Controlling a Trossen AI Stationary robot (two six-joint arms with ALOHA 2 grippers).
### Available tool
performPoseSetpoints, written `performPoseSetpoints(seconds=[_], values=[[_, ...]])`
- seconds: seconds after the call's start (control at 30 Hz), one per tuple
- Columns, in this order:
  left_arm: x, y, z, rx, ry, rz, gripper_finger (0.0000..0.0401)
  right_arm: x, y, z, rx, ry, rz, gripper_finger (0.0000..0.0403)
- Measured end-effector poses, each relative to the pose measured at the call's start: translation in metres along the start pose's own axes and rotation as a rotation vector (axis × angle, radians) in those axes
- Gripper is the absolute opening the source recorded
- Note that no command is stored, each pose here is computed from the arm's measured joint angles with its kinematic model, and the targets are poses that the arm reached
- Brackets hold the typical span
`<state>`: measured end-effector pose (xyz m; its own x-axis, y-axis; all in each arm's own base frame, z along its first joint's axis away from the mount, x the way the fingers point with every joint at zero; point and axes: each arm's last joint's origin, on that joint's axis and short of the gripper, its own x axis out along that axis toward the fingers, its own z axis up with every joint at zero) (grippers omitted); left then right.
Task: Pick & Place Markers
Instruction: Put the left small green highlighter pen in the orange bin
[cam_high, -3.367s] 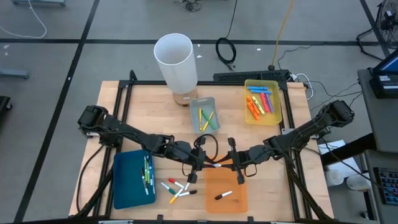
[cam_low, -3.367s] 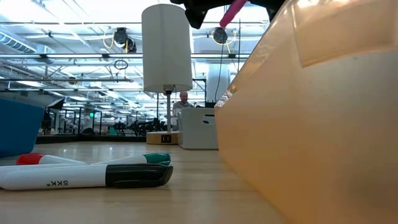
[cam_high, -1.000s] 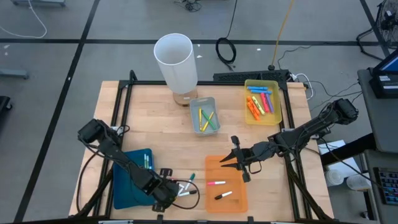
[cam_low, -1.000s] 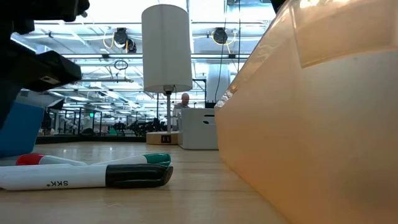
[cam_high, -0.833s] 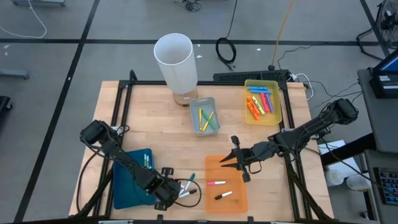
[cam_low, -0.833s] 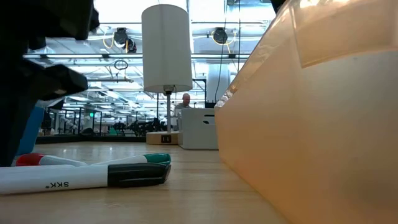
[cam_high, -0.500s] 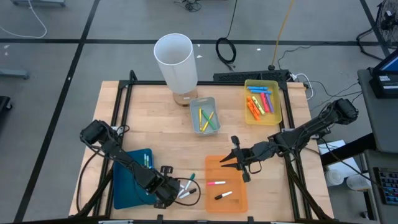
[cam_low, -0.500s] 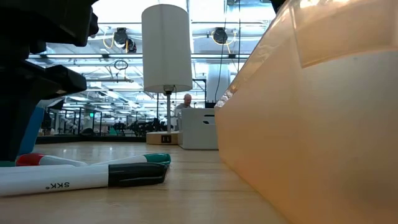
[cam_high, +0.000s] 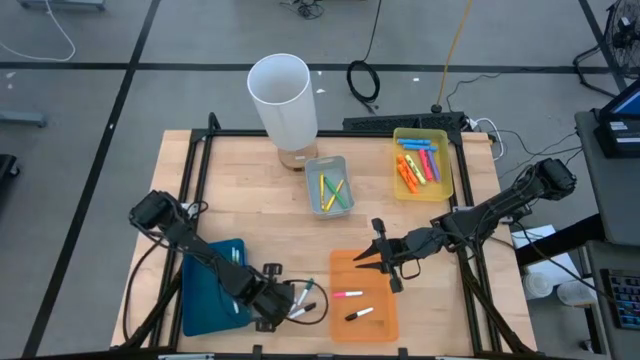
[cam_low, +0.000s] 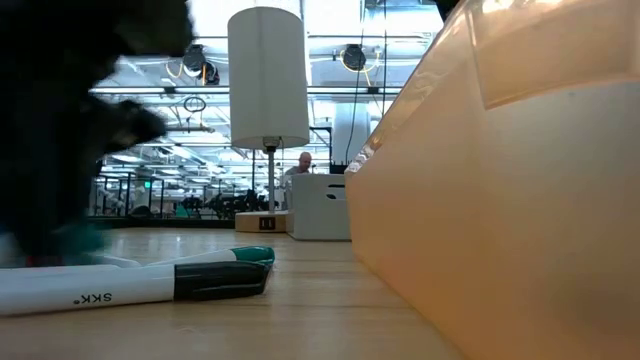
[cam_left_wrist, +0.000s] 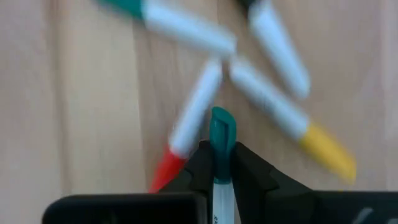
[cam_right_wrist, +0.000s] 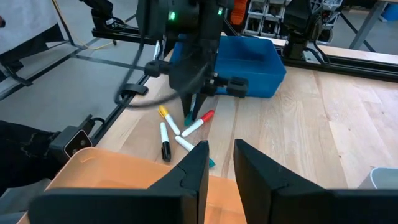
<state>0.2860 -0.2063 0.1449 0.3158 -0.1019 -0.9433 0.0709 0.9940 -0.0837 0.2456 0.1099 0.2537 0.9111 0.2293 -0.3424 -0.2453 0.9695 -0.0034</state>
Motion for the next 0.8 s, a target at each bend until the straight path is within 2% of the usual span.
performPoseSetpoints(seconds=[0.1, 0.2, 0.3, 0.4, 0.53, 0.6, 0.8], values=[[-0.013, 0.000, 0.013, 0.028, -0.115, 0.004, 0.0035, 0.000, -0.001, -0.001, -0.006, 0.007, -0.024, 0.0064], [-0.035, 0.001, 0.023, 0.091, -0.235, 0.015, 0.0035, 0.000, -0.004, -0.004, -0.005, 0.035, -0.115, 0.0064], [-0.063, 0.003, 0.033, 0.166, -0.398, 0.072, 0.0035, 0.000, -0.006, -0.006, 0.008, 0.043, -0.167, 0.0064], [-0.091, 0.007, 0.046, 0.252, -0.598, 0.179, 0.0035, 0.001, -0.006, -0.011, 0.019, -0.025, -0.162, 0.0064], [-0.113, 0.022, 0.061, 0.374, -0.774, 0.256, 0.0035, 0.002, -0.010, -0.022, 0.001, -0.166, -0.170, 0.0068], [-0.119, 0.037, 0.065, 0.417, -0.820, 0.253, 0.0035, 0.001, -0.013, -0.026, -0.015, -0.192, -0.180, 0.0078], [-0.118, 0.093, 0.084, 0.427, -1.093, 0.104, 0.0035, 0.003, -0.018, -0.025, 0.013, -0.223, -0.194, 0.0148]])
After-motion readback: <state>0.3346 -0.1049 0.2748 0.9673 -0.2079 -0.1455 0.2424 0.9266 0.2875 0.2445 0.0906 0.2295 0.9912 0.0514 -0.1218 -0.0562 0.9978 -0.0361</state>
